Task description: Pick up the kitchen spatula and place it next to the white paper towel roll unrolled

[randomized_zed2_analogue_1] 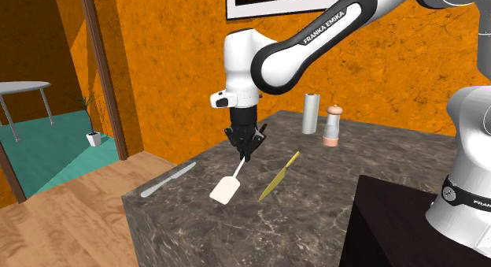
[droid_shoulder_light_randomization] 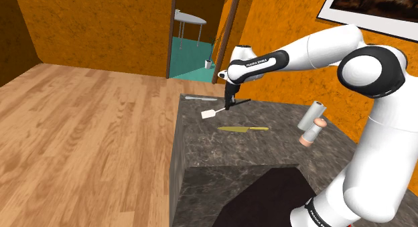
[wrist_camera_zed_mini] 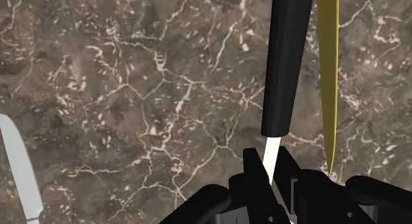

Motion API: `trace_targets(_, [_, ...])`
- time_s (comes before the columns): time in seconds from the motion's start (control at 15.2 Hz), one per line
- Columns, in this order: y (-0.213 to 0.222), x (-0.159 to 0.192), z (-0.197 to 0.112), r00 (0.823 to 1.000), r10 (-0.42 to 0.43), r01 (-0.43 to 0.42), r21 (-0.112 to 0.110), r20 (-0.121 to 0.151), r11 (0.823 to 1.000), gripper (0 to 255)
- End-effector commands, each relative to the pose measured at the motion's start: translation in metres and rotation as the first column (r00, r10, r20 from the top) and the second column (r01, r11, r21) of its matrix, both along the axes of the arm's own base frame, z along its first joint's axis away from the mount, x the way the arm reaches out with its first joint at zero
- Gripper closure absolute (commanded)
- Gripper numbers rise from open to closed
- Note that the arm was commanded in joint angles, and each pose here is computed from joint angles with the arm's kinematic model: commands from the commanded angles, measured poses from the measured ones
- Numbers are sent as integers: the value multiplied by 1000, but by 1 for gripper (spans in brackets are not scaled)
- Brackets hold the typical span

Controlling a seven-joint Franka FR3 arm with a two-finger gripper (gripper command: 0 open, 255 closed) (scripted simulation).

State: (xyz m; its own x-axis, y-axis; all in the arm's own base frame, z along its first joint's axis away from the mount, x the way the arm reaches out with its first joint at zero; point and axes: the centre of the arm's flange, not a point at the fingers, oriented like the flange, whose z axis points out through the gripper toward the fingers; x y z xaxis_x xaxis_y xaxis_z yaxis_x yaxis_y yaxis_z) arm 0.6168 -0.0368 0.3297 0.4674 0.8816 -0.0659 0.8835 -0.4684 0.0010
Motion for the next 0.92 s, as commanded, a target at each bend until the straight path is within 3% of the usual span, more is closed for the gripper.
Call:
trace_targets(0.0, [1,0,11,1000,0,0,0,-1,1000,255])
trace_targets(0.86, [1,0,80,1000,0,0,0,-1,1000,255])
